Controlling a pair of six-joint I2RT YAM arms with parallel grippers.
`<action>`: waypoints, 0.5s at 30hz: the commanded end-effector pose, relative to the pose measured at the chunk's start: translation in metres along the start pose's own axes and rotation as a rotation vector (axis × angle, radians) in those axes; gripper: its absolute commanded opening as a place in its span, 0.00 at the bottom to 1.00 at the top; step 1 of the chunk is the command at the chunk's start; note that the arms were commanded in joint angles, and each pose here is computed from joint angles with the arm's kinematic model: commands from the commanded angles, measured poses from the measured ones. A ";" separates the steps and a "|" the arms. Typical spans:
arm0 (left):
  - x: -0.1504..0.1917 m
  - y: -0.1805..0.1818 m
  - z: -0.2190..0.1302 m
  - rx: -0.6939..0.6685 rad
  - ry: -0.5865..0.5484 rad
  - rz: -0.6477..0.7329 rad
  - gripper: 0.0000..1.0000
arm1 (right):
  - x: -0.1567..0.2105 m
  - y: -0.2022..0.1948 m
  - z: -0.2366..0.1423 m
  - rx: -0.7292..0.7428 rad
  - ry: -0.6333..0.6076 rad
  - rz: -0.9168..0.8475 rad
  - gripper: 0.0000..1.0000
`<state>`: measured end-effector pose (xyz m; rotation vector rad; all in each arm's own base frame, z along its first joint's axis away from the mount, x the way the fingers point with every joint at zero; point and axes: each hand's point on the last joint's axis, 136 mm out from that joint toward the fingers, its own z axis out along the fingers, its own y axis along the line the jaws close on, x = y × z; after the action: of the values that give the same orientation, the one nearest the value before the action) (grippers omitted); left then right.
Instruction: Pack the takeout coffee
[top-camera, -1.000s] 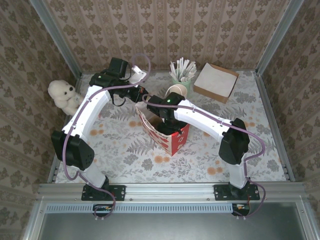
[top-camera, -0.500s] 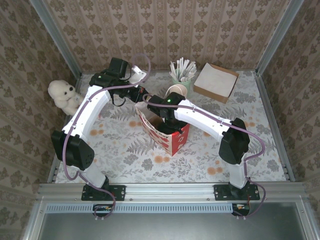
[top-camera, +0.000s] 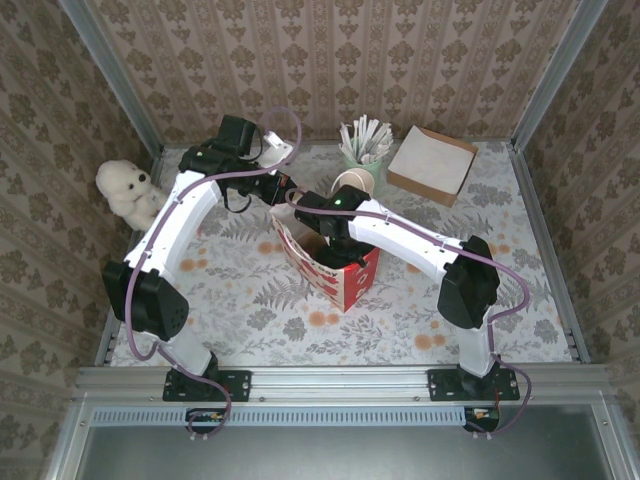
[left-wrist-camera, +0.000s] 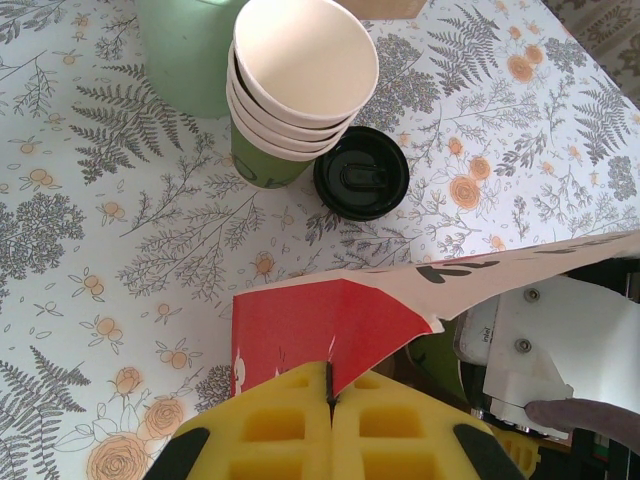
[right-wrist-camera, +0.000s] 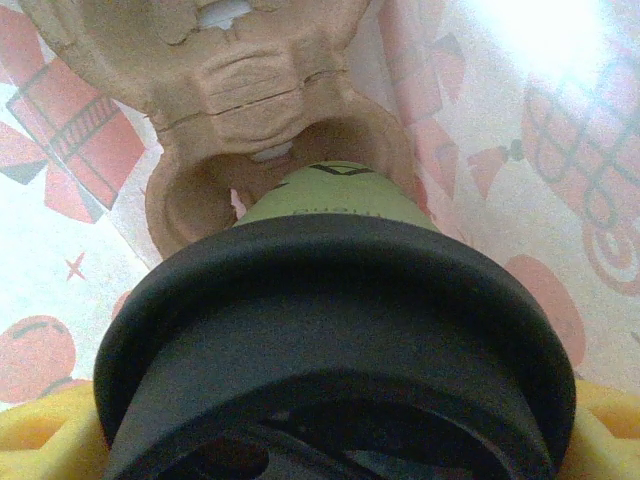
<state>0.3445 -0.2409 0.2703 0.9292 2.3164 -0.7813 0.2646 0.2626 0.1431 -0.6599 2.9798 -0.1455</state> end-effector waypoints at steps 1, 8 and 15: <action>-0.002 -0.002 -0.001 0.008 -0.003 0.015 0.00 | 0.011 -0.009 0.005 0.027 0.048 0.029 0.61; -0.002 -0.002 -0.001 0.007 -0.004 0.017 0.00 | 0.010 -0.009 0.004 0.027 0.044 0.030 0.61; -0.002 -0.003 -0.001 0.009 -0.003 0.018 0.00 | 0.011 -0.009 0.005 0.027 0.048 0.032 0.61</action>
<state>0.3444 -0.2409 0.2703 0.9296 2.3166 -0.7812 0.2648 0.2627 0.1422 -0.6592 2.9796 -0.1451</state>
